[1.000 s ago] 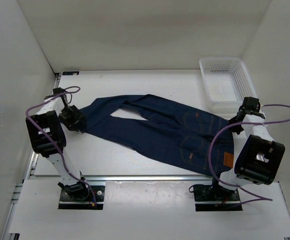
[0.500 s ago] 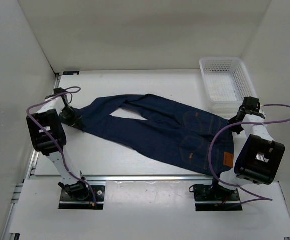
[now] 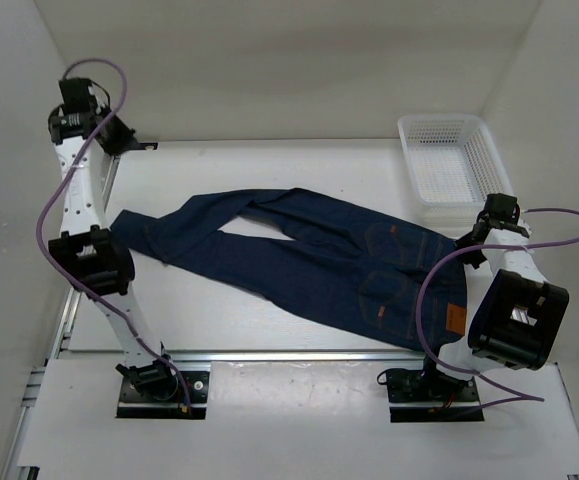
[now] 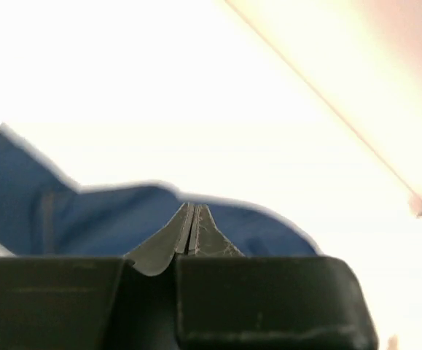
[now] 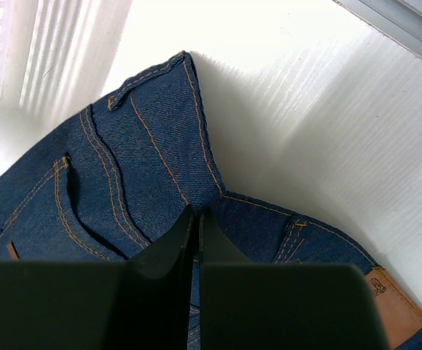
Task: Fold and stack the trousers
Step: Flatten the trousers out
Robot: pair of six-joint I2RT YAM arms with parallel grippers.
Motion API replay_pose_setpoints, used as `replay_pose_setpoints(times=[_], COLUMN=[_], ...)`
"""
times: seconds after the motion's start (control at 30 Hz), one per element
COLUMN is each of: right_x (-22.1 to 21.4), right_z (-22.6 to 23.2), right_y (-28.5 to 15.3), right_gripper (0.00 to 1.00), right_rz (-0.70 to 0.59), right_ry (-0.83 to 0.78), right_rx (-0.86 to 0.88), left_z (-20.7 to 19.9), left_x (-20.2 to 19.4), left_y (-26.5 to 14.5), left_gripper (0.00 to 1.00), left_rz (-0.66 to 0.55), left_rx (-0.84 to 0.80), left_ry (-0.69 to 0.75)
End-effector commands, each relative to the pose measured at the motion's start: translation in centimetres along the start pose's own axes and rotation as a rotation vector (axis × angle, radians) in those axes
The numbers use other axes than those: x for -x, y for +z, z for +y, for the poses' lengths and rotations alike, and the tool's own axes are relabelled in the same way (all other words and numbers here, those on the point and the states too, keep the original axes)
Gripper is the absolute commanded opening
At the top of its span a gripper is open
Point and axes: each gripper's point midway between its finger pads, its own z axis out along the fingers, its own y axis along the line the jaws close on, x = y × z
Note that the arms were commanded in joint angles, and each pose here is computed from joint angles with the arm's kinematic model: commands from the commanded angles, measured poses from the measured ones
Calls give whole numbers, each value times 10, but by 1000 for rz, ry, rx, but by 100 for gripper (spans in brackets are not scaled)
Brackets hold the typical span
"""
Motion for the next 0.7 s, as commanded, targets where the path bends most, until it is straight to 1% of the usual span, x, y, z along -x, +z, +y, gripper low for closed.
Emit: replay_pose_setpoints(times=[0.0,0.03,0.07,0.13,0.17,0.2,0.23,0.27,0.3,0.33,0.37,0.4,0.43,0.47,0.5,0.53,0.6,0.63,0.67], right_x=[10,9,9,9,9,7,6,6,6,4,4,3,3,3,6,5,4,3,3], right_z=[-2,-2,-3,-3,-3,-4,-5,-5,-5,-5,-6,-7,-7,-7,-5,-2,-1,0,0], right_y=[-6,-4,-4,-4,-4,-1,1,1,1,3,3,5,5,5,4,6,6,5,5], right_gripper=[0,0,0,0,0,0,0,0,0,0,0,0,0,0,0,0,0,0,0], right_rz=[-33,-26,-26,-26,-26,-18,-11,-11,-11,-12,-12,-5,-4,-4,-11,-4,3,8,9], right_ry=[10,9,0,0,0,-1,-2,-3,-3,-2,-11,-13,-13,-22,-21,-21,-21,-21,-21], right_rx=[-6,-11,-12,-12,-12,-18,-24,-24,-24,-23,-23,-29,-29,-29,-23,-14,-5,2,2], left_z=[-6,-16,-7,4,32,30,43,66,70,79,95,97,100,111,114,114,128,129,132], left_x=[1,16,-4,-18,-53,-55,-67,-106,-105,-113,-133,-136,-136,-141,-145,-145,-160,-164,-169], left_y=[42,33,38,35,57,36,34,38,25,21,21,17,12,13,13,13,22,26,29], left_gripper=[10,10,10,10,10,10,14,36,49,66,80,96,98,98,96,89,80,80,78], left_rz=[90,56,130,132,199,162,173,253,220,223,260,256,243,247,258,258,310,321,339], left_rx=[-5,-26,22,72,126,104,119,167,157,167,197,191,199,241,245,245,276,271,280], left_ry=[-53,-29,-22,16,8,13,3,-19,-26,-45,-60,-41,-26,-13,-4,-3,-7,-10,-12])
